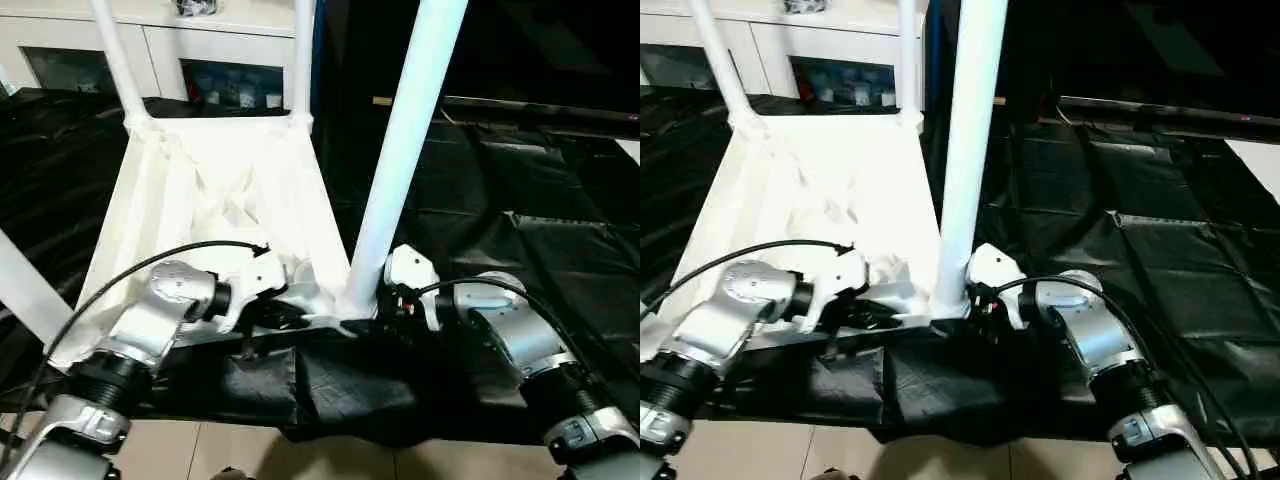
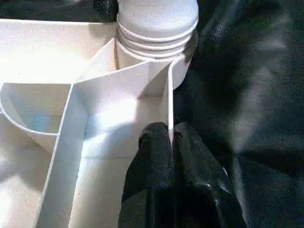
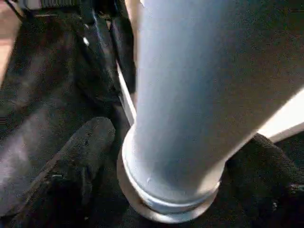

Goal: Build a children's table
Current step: Rotate leg to tighten

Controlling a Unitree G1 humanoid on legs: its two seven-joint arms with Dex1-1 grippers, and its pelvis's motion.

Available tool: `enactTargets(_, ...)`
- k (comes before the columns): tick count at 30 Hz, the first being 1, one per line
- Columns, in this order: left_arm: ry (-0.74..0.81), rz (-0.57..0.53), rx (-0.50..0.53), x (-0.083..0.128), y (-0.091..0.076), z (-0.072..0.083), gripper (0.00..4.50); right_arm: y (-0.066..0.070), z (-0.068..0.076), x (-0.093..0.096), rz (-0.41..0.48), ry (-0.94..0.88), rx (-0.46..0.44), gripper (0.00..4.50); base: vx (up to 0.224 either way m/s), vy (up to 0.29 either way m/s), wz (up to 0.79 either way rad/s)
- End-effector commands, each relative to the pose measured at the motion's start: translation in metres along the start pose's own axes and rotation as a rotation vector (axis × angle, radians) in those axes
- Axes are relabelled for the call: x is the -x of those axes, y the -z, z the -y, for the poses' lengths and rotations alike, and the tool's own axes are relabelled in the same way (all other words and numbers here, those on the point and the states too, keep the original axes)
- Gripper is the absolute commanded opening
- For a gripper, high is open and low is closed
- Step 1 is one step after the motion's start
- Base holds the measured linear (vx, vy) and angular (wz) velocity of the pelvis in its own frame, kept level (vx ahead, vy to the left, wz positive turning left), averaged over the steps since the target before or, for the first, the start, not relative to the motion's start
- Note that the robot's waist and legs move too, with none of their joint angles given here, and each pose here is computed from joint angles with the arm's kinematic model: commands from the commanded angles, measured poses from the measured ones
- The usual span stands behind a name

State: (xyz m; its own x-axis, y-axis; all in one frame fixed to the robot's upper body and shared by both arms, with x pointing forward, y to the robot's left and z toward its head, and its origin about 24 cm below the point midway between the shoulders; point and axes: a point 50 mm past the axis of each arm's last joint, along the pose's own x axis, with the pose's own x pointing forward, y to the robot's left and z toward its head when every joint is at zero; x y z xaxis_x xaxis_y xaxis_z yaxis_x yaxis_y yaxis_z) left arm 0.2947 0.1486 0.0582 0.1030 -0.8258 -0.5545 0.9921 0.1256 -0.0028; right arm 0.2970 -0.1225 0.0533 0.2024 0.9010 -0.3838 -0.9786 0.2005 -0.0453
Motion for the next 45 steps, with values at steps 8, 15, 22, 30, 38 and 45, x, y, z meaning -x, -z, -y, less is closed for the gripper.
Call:
enactTargets(8, 0.100, 0.021, -0.025, -0.009, -0.007, 0.009, 0.00, -0.004, -0.008, -0.003, 0.017, -0.084, 0.010, 2.92, 0.000, 0.000, 0.00)
enactTargets(15, 0.084, 0.015, -0.023, -0.010, -0.005, 0.008, 0.00, -0.001, -0.012, -0.005, 0.016, -0.093, -0.006, 2.72, 0.000, 0.000, 0.00)
enactTargets(22, -0.182, 0.012, 0.031, -0.026, -0.011, -0.012, 0.00, 0.006, 0.005, -0.025, 0.054, 0.221, -0.118, 2.72, 0.000, 0.000, 0.00)
enactTargets(30, -0.449, 0.031, 0.139, -0.063, -0.036, -0.027, 0.00, -0.007, 0.016, -0.070, 0.103, 0.522, -0.271, 2.70, -0.030, -0.001, -0.03)
enactTargets(38, -0.412, 0.041, 0.100, -0.070, -0.040, -0.021, 0.00, -0.020, 0.004, -0.087, 0.162, 0.406, -0.269, 3.61, 0.000, 0.000, 0.00)
enactTargets(45, -0.314, 0.057, 0.087, -0.051, -0.026, -0.016, 0.00, -0.012, 0.011, -0.058, 0.113, 0.357, -0.132, 4.00, 0.000, 0.000, 0.00)
